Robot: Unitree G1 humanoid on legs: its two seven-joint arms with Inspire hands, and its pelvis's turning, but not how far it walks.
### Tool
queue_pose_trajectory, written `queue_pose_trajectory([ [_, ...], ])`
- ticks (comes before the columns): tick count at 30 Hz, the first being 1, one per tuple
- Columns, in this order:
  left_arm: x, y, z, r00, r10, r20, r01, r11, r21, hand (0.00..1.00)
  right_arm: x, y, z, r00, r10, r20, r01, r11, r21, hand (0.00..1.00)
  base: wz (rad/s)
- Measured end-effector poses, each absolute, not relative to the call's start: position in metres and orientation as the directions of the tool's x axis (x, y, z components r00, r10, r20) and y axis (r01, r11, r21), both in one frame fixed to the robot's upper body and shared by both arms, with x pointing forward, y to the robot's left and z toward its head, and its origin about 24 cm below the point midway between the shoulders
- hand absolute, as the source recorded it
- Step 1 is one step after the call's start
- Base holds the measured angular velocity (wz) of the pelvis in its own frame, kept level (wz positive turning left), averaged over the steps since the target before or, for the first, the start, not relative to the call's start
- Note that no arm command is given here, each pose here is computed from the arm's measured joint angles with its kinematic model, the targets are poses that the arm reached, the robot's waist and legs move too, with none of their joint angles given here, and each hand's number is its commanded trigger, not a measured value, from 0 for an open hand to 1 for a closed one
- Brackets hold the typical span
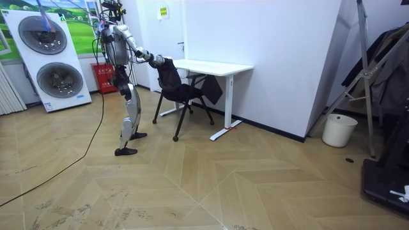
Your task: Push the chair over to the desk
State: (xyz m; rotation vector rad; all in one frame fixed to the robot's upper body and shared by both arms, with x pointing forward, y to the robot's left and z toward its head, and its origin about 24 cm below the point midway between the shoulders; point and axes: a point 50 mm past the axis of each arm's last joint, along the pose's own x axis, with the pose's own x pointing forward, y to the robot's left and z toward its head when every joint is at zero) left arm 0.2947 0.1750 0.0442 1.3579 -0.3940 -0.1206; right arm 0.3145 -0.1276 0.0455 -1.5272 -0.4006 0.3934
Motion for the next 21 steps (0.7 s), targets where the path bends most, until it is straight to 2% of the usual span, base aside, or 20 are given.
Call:
queue_pose_trajectory([
  [3,0.291,0.177,0.044,0.931,-0.308,0.198,-0.137,0.209,0.968,1.00,0.312,-0.126,0.045,0.869,0.495,-0.008,-0.011,0.003,-1.000,1.00,0.06],
  [4,0.291,0.177,0.044,0.932,-0.310,0.189,-0.128,0.206,0.970,0.71,0.311,-0.126,0.044,0.868,0.496,-0.013,-0.017,0.003,-1.000,0.36,0.06],
  [5,0.291,0.177,0.043,0.933,-0.311,0.183,-0.123,0.204,0.971,0.57,0.311,-0.126,0.043,0.867,0.497,-0.019,-0.022,0.001,-1.000,0.14,0.00],
  [6,0.290,0.177,0.043,0.933,-0.312,0.179,-0.120,0.199,0.973,0.00,0.310,-0.126,0.043,0.866,0.500,-0.024,-0.027,-0.001,-1.000,0.00,0.00],
  [12,0.291,0.174,0.038,0.948,-0.289,0.131,-0.074,0.200,0.977,0.00,0.311,-0.125,0.041,0.868,0.492,-0.074,-0.083,-0.003,-0.997,0.00,0.02],
  [16,0.289,0.168,0.034,0.961,-0.248,0.121,-0.044,0.296,0.954,0.00,0.311,-0.122,0.042,0.863,0.494,-0.107,-0.122,-0.003,-0.993,0.00,-0.57],
  [21,0.287,0.156,0.036,0.962,-0.236,0.135,-0.037,0.379,0.925,0.00,0.311,-0.123,0.046,0.872,0.480,-0.098,-0.136,0.044,-0.990,0.00,0.38],
])
